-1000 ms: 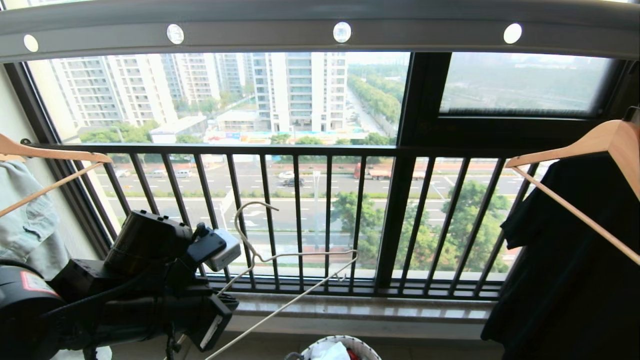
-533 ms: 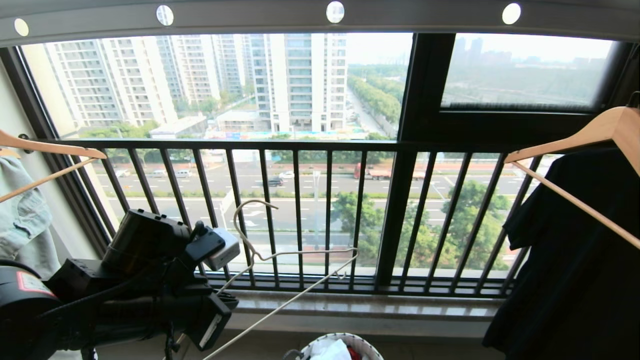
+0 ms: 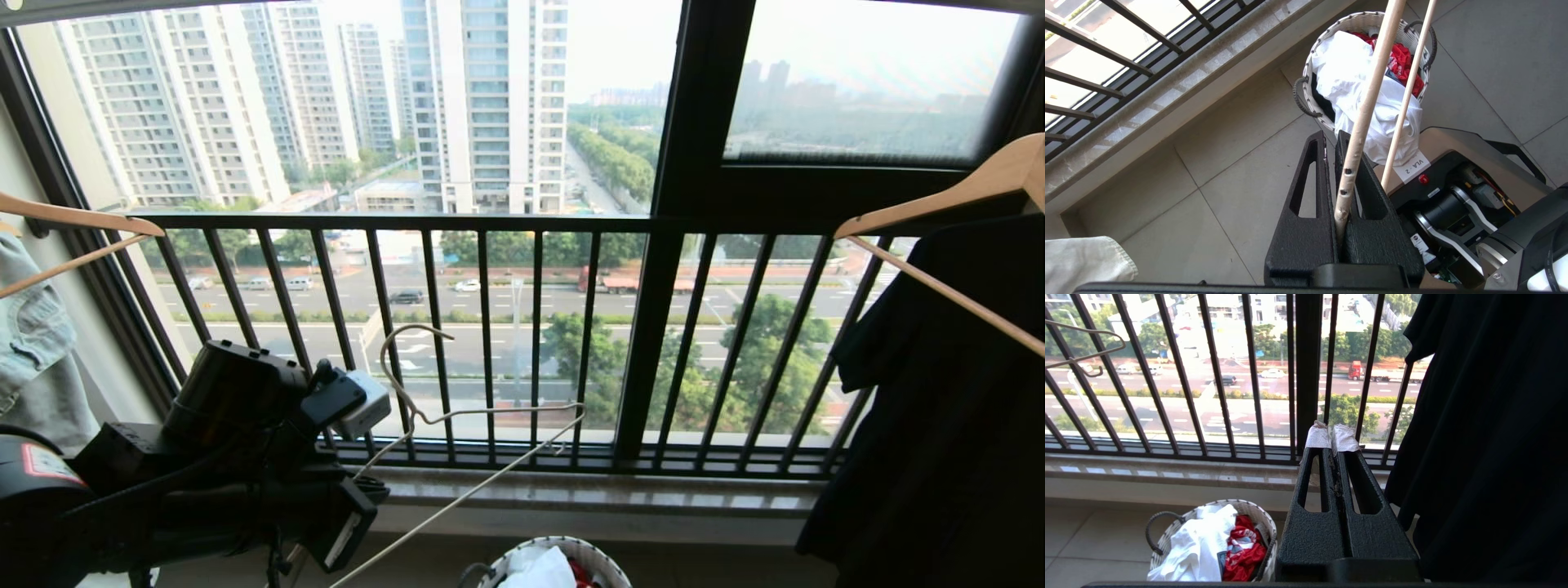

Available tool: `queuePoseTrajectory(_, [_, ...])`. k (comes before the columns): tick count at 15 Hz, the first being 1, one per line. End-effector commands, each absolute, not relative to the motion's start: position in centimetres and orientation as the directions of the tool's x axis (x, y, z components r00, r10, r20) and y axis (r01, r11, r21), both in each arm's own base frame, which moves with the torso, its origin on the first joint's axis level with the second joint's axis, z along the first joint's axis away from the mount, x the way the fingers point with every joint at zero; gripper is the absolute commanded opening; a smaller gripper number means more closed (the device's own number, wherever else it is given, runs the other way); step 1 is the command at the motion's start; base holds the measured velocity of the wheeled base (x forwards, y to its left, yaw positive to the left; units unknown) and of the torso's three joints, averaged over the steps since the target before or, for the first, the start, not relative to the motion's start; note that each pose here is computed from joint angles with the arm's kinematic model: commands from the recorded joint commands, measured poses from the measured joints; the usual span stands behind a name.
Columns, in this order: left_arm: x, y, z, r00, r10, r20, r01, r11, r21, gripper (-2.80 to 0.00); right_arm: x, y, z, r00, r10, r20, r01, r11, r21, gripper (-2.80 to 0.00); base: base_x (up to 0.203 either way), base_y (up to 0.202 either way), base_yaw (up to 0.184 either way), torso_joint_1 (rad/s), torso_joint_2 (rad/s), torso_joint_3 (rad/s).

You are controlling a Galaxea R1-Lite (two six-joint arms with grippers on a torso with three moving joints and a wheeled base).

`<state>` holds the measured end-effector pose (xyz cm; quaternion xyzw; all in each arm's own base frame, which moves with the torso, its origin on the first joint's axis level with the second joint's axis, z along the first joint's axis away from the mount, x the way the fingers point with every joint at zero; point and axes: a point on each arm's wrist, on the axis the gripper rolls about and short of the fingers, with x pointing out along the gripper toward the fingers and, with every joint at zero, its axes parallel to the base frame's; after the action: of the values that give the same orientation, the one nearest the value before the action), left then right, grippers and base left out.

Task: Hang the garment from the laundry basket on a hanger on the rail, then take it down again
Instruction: Pick up clothes from the basket

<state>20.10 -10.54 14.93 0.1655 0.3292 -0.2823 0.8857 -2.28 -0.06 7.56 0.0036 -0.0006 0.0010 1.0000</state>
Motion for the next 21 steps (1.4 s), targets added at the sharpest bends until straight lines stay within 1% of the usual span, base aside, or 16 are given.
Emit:
queuePoseTrajectory(1, [20.11,-10.55,15.00,0.626,-0.393,-0.674,0.609,0.786,0.108,-2.80,-2.28,-0.06,7.56,1.000,0.003,0.002,-0.003,1.000,0.006,-2.80,0.000,0.000,0.000,-0.144,0.31,0.165])
queuePoseTrajectory(11, [19.91,-10.45,15.36,0.636,-0.398,-0.661,0.608,0.786,0.112,-2.80,-2.27,-0.06,7.58,1.000,0.003,0.002,-0.003,1.000,0.003,-2.80,0.000,0.000,0.000,-0.155,0.35,0.186])
queuePoseTrajectory(21, [19.85,-10.46,15.27,0.632,-0.399,-0.665,0.611,0.784,0.111,-2.80,-2.28,-0.06,7.58,1.000,0.003,0.003,-0.003,1.000,0.003,-2.80,0.000,0.000,0.000,-0.223,0.53,0.299])
